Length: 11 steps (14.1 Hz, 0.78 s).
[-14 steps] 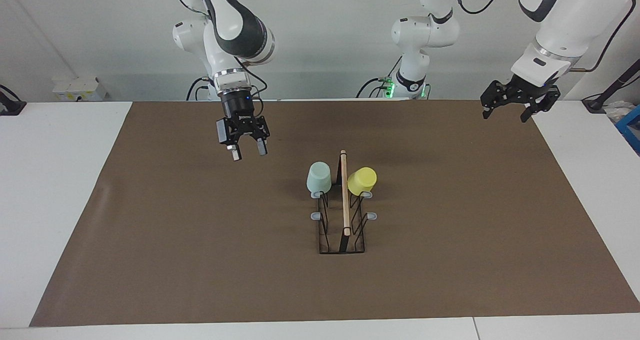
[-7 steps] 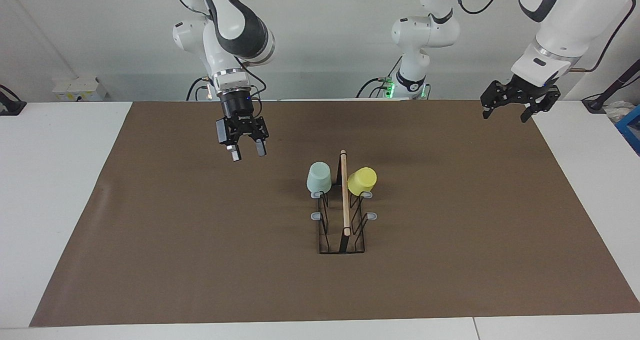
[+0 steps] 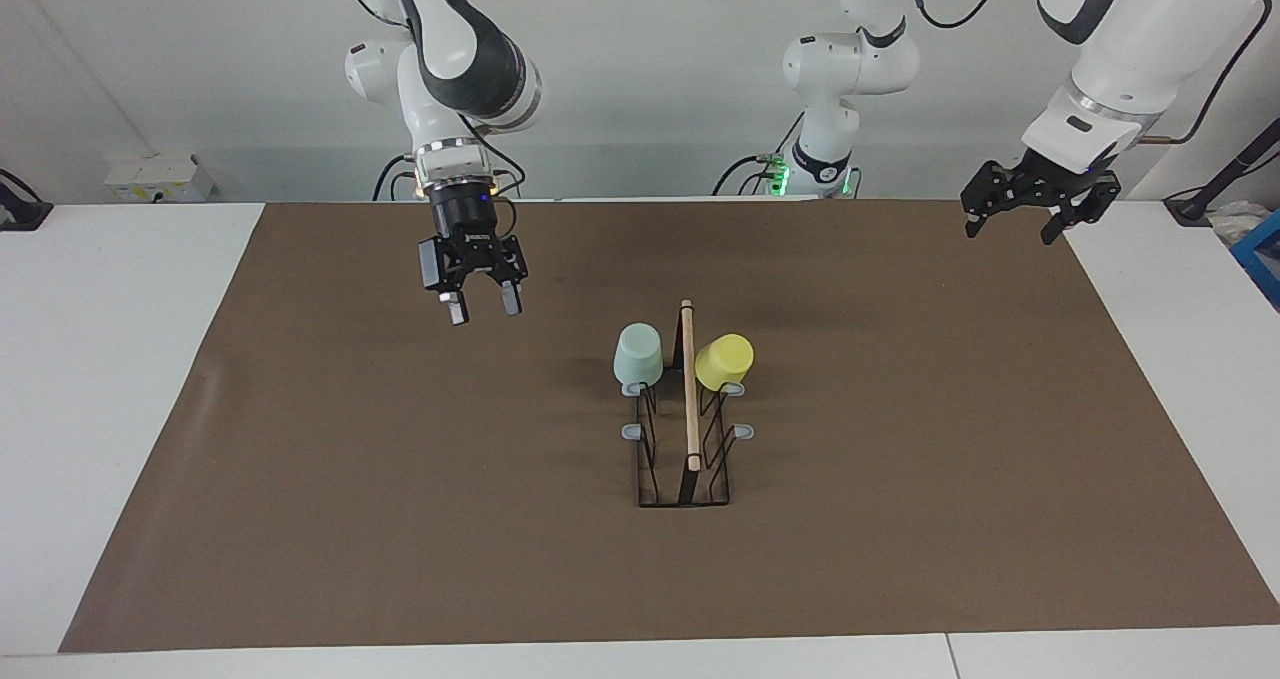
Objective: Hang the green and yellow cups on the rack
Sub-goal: 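Pull the open right gripper back from the green cup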
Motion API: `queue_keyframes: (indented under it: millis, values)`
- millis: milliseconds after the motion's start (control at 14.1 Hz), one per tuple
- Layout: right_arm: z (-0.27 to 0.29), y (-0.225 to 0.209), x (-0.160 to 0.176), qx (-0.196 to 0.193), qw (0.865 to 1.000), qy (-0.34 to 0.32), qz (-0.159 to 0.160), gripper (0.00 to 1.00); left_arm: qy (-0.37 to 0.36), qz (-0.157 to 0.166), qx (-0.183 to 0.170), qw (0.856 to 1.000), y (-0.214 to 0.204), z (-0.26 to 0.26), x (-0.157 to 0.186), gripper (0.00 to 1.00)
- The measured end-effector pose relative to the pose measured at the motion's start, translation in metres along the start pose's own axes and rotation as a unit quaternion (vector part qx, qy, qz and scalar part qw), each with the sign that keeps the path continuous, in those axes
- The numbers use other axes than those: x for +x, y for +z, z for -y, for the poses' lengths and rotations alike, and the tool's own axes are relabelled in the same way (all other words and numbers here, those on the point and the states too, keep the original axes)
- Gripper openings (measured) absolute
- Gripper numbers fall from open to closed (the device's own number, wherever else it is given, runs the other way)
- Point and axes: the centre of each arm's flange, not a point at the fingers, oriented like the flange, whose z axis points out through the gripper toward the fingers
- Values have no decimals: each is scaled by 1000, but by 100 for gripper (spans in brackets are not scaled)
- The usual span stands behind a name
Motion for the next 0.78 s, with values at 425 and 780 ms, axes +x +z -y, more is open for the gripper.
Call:
queue_keyframes:
  millis: [425, 780]
  values:
    - [-13, 0, 7, -15, 998, -60, -7, 100, 0, 0, 0, 1000, 0, 0, 0, 100]
    - [-15, -1, 17, -19, 998, -58, -16, 100, 0, 0, 0, 1000, 0, 0, 0, 100]
